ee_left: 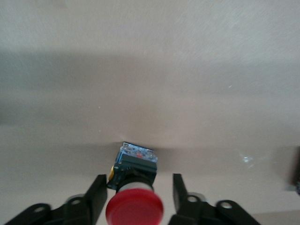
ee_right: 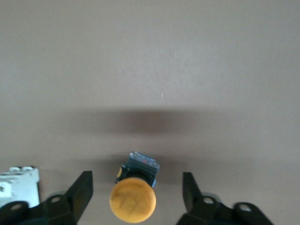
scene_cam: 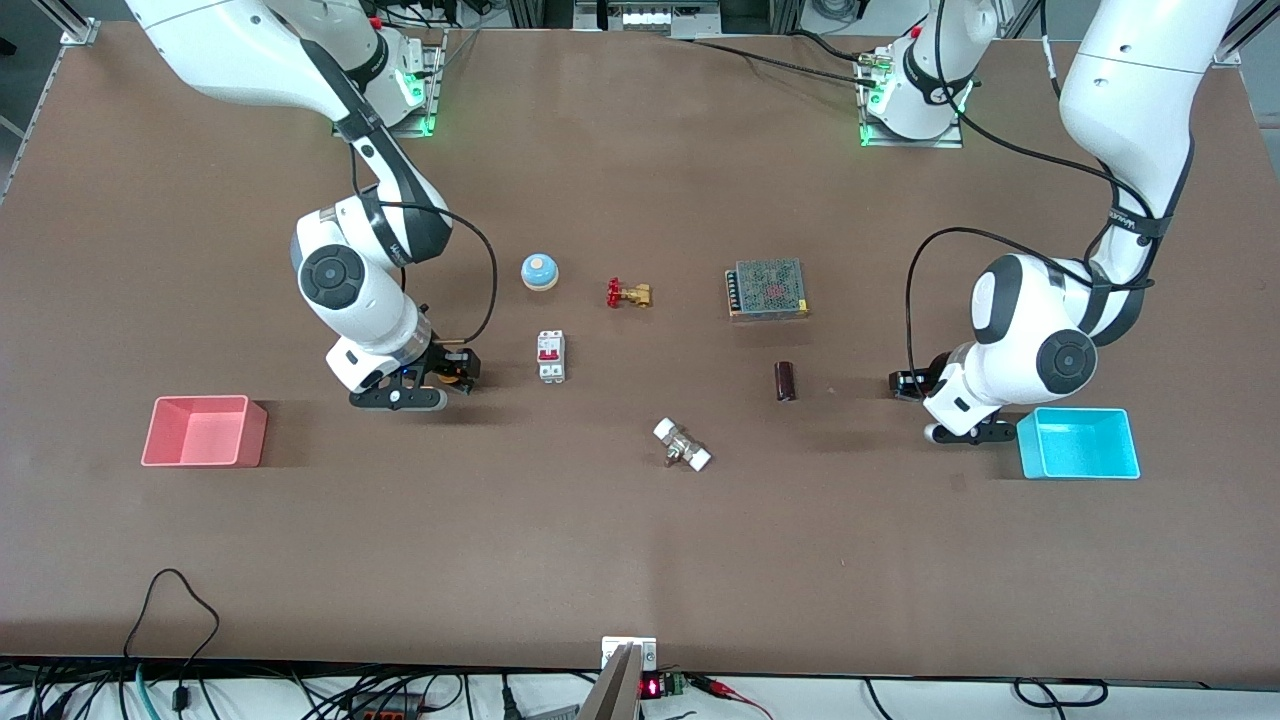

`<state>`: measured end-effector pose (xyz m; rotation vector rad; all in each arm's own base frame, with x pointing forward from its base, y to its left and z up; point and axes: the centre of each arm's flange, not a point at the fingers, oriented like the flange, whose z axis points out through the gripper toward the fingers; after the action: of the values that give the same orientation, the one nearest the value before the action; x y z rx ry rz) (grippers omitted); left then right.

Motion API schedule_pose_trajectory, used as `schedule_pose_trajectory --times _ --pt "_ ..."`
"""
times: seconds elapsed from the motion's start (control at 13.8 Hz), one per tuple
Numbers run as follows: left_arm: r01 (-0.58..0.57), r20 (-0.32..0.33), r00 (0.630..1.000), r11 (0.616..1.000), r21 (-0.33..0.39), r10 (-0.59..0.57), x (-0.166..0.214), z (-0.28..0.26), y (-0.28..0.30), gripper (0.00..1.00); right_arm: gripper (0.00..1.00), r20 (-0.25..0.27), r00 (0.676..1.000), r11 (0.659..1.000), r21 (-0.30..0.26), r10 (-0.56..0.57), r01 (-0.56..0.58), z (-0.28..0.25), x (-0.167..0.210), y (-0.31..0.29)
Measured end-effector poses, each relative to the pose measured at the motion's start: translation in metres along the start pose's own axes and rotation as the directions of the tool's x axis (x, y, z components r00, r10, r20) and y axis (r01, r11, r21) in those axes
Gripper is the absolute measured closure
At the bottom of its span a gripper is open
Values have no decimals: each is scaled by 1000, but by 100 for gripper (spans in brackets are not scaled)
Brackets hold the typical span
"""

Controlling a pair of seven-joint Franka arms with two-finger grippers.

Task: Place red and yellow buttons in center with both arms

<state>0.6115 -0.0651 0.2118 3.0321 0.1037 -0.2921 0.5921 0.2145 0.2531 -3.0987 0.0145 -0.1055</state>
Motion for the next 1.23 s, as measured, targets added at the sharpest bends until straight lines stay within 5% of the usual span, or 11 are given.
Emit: schedule_pose_trajectory --times 0.22,0.36,0.51,0.65,0.87,1.23 --pt "10 -127 992 1000 0 -10 6 -73 -5 3 0 -31 998 998 20 55 -55 -60 24 7" --pt "44 -231 972 999 2 -43 8 -135 -25 0 0 -54 998 999 3 36 -36 -129 40 31" --pt "83 -295 952 997 3 -79 7 -183 -51 0 0 -20 1000 1000 -27 -15 14 -202 44 65" --pt "99 -292 952 995 5 -93 3 -216 -59 0 0 41 999 998 -58 -11 14 -264 42 102" --pt "105 -275 956 994 7 -99 -13 -279 -60 0 0 30 999 997 -75 34 -32 -321 42 159" --pt "111 -224 969 994 16 -105 -51 -357 -61 0 0 52 997 996 -67 62 -59 -334 31 181"
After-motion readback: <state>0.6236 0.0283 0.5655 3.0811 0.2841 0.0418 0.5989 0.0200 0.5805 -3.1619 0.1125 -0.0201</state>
